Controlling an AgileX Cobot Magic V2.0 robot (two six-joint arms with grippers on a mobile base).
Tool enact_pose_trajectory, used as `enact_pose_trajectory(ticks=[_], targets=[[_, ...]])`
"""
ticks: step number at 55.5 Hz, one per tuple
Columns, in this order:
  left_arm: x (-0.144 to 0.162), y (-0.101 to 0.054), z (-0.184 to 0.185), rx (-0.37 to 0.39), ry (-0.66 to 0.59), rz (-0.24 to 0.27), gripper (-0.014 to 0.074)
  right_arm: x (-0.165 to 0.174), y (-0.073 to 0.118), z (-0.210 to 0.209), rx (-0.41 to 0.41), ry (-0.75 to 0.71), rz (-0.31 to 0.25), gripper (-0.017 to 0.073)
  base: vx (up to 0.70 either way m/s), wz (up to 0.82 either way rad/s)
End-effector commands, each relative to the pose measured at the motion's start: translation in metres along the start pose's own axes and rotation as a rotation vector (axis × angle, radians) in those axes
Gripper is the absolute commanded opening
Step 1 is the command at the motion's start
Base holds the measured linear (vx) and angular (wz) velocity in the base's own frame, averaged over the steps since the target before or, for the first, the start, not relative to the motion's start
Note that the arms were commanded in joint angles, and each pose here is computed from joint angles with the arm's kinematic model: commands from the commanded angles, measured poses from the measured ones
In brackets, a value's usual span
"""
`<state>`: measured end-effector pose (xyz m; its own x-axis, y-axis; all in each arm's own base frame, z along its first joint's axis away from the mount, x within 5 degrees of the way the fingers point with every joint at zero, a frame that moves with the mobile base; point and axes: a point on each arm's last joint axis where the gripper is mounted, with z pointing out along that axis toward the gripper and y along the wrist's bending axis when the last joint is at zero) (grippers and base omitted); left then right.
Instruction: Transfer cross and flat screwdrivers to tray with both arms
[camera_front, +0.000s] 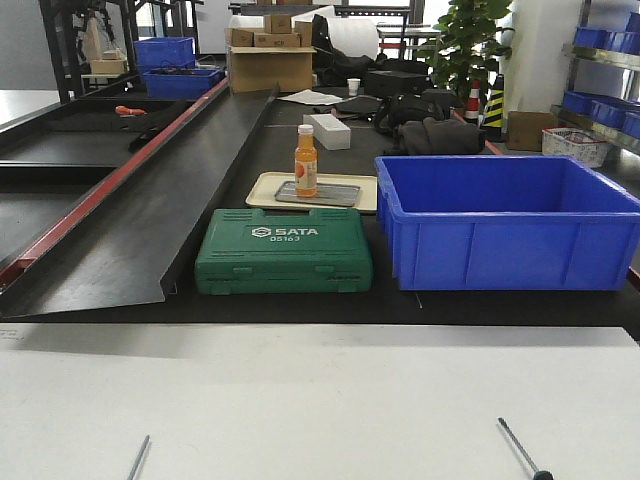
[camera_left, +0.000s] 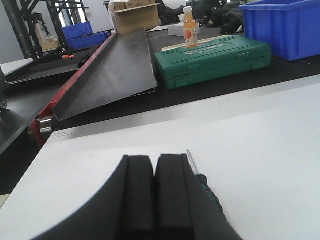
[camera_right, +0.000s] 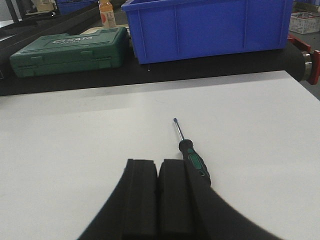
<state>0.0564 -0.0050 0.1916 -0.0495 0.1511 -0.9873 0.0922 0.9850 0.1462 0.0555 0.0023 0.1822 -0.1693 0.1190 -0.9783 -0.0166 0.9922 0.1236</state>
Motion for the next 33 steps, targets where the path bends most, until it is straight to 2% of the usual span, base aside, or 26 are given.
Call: enact_pose_trajectory(ticks=[1, 33], targets=[[-0.0174, 0.0029, -0.0026, -0.02, -0.116, -0.012, 0.0003, -0.0055, 0.0003, -0.0001, -0.004, -0.081, -0.01, -0.0008, 0.0, 0.0], [-0.0174, 0.0029, -0.0026, -0.02, -0.116, -0.012, 0.0003, -0.0056, 0.0002, -0.0001, -0.003, -0.082, -0.014, -0.0008, 0.0, 0.0]])
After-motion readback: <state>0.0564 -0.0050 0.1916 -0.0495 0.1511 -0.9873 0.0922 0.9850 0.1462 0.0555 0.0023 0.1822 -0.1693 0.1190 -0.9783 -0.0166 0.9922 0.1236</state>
